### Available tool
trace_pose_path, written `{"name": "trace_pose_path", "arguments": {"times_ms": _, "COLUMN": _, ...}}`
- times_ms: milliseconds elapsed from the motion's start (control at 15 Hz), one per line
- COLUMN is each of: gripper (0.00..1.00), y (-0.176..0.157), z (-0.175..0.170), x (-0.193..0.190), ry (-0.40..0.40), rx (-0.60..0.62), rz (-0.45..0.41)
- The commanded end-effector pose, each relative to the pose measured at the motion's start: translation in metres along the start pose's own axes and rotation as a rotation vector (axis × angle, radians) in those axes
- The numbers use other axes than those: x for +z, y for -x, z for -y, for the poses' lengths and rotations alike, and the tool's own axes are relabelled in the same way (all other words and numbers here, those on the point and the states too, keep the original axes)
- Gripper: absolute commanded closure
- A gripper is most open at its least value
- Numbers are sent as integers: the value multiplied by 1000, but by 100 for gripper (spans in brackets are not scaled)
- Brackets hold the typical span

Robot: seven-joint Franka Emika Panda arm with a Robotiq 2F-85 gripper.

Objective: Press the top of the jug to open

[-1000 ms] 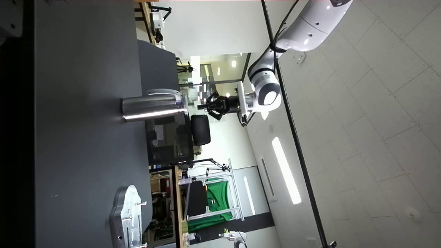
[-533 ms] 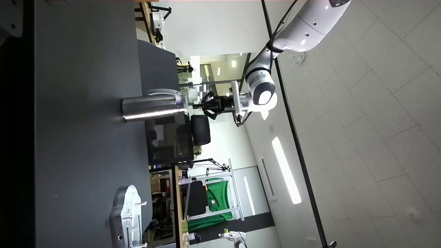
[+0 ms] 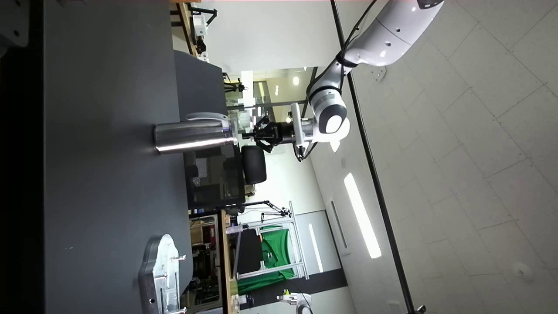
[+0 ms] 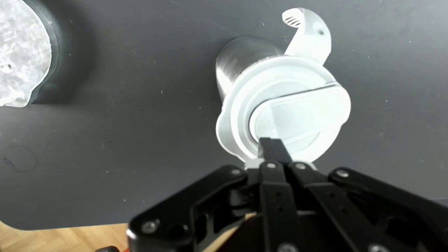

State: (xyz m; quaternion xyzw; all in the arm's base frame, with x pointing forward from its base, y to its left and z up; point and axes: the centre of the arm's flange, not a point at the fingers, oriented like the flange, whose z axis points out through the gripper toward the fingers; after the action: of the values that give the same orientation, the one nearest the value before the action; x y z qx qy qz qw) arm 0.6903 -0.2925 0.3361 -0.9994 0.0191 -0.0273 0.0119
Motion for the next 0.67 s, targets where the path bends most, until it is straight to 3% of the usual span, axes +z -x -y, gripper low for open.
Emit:
{"name": "trace_pose_path", "arguments": {"times_ms": 0, "gripper": 100, "y": 12, "z": 0, "x": -2, "ry": -5, "rx": 9, "rz": -16}}
{"name": "trace_pose_path", "arguments": {"times_ms": 600, "gripper": 100, "y": 12, "z": -3, "x": 10, "ry": -11, "rx": 19, "rz": -1}}
